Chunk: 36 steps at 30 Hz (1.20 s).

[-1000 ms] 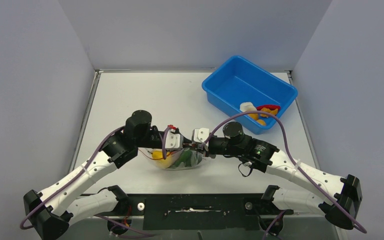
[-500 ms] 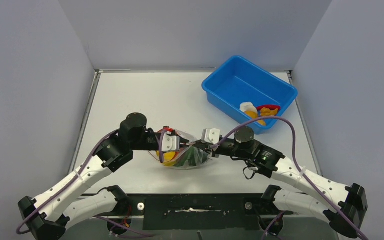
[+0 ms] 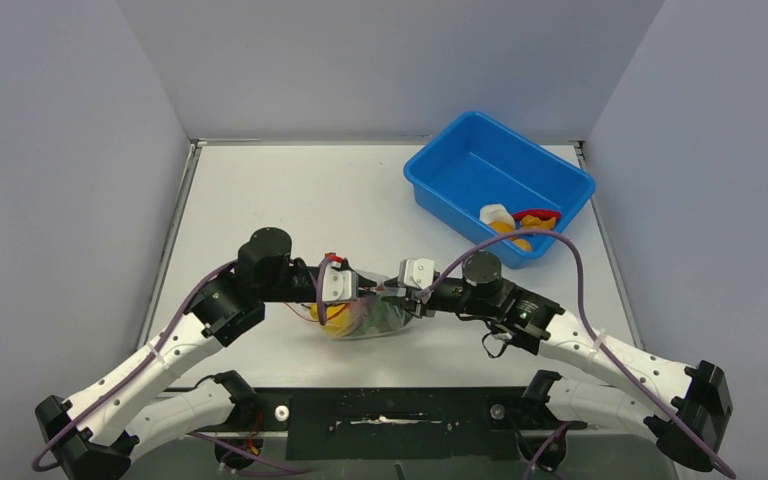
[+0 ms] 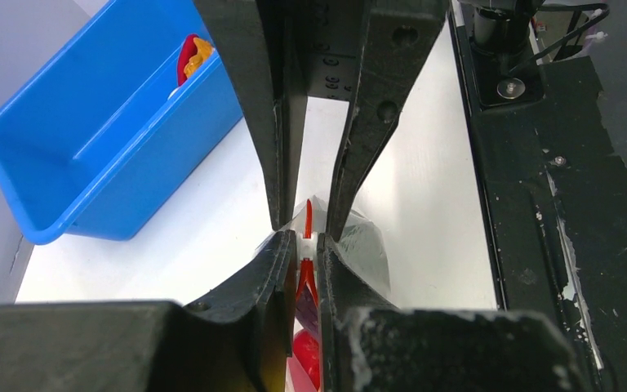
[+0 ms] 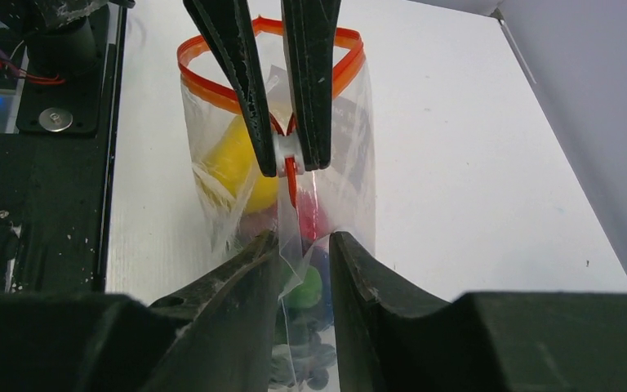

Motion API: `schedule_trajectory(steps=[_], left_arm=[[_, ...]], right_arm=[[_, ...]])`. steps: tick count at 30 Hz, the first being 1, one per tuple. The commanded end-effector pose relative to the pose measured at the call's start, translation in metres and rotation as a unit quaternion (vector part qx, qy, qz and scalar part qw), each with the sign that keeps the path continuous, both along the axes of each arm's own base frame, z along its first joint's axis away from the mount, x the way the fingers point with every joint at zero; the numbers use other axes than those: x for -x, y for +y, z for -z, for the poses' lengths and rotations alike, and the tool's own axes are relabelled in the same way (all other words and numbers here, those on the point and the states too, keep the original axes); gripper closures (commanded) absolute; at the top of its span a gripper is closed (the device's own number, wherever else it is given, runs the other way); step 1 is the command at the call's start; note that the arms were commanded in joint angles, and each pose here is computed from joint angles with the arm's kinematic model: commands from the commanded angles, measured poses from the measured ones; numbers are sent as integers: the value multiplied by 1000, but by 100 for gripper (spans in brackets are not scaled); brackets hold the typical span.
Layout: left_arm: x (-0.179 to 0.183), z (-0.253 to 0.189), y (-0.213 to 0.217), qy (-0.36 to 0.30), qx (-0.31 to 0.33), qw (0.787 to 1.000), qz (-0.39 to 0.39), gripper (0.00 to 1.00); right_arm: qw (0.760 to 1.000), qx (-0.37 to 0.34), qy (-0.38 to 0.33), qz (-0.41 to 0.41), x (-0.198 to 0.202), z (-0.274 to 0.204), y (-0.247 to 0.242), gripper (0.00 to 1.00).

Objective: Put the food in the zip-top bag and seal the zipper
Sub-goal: Zip the zipper food storage bag at the center of the board.

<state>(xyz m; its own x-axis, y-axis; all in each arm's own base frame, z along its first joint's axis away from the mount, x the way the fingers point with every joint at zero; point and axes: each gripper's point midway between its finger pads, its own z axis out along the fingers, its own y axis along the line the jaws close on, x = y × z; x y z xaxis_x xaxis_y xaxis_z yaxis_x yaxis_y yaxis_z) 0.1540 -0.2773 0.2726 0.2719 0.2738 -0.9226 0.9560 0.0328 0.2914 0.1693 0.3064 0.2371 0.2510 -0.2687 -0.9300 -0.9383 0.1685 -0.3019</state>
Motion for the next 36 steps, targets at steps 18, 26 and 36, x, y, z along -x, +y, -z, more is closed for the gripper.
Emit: schedule_trajectory(steps=[18,26,36], left_arm=[[0,-12,-7,-16,22,1000,16,100],[-6,-4,3,-8,-3,1000,-18,100],[-13,16,15,7,-41,998,-57,100]], right_arm=[[998,-33,-36,-40,-1,-51,29,99],[995,-88,-48,-28,8,-69,15,100],[995,-91,-47,-4,-1,-66,2,100]])
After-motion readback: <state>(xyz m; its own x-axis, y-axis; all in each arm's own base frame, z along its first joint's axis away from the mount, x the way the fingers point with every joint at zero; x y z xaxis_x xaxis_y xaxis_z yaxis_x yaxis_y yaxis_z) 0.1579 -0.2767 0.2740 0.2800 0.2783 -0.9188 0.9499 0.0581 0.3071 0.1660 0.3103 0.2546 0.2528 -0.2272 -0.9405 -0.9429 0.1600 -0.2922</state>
